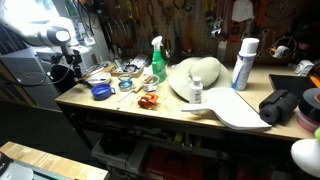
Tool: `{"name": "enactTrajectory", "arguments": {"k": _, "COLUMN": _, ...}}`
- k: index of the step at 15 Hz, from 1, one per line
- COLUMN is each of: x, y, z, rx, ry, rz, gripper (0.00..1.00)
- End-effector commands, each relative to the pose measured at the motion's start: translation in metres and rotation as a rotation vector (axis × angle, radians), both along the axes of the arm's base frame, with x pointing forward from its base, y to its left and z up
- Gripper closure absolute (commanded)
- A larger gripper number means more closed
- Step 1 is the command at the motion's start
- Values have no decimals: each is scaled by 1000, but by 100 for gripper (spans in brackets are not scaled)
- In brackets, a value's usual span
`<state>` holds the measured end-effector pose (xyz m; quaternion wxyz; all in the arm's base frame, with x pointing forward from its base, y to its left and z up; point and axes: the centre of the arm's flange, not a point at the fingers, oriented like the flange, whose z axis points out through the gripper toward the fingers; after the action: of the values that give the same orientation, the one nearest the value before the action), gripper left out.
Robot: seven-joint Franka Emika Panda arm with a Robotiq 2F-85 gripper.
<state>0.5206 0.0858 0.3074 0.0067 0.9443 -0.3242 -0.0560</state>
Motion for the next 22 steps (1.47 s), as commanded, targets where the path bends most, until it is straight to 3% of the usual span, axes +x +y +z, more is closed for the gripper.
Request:
{"name": "enactTrajectory", "arguments": {"k": 1, "x": 6, "y": -5, "z": -1, "rx": 8, "ry": 11, "rz": -10, "gripper": 0}}
{"name": "enactTrajectory", "arguments": {"k": 7, "x": 26, "y": -19, "z": -12, "rx": 29, "ry": 22, "rz": -48, "gripper": 1}}
{"name": "enactTrajectory", "arguments": {"k": 9, "x": 31, "y": -20, "z": -16, "rx": 39, "ry": 22, "rz": -62, "gripper": 26}}
{"name": "enactTrajectory", "arguments": {"k": 10, "x": 34, "y": -21, "z": -18, "rx": 43, "ry": 26, "rz": -70, "gripper": 30}}
{"name": "enactTrajectory", "arguments": {"k": 18, "x": 47, "y": -41, "z": -21, "rx": 136, "ry": 97, "rz": -73, "gripper": 95}}
{"name": "enactTrajectory", "arguments": {"k": 21, "x": 47, "y": -45, "z": -17, "rx": 162, "ry": 120, "rz": -68, "gripper": 98}}
{"name": "enactTrajectory", "arguments": {"k": 22, "x": 47, "y": -47, "z": -12, "rx": 177, "ry": 130, "rz": -65, "gripper": 94}}
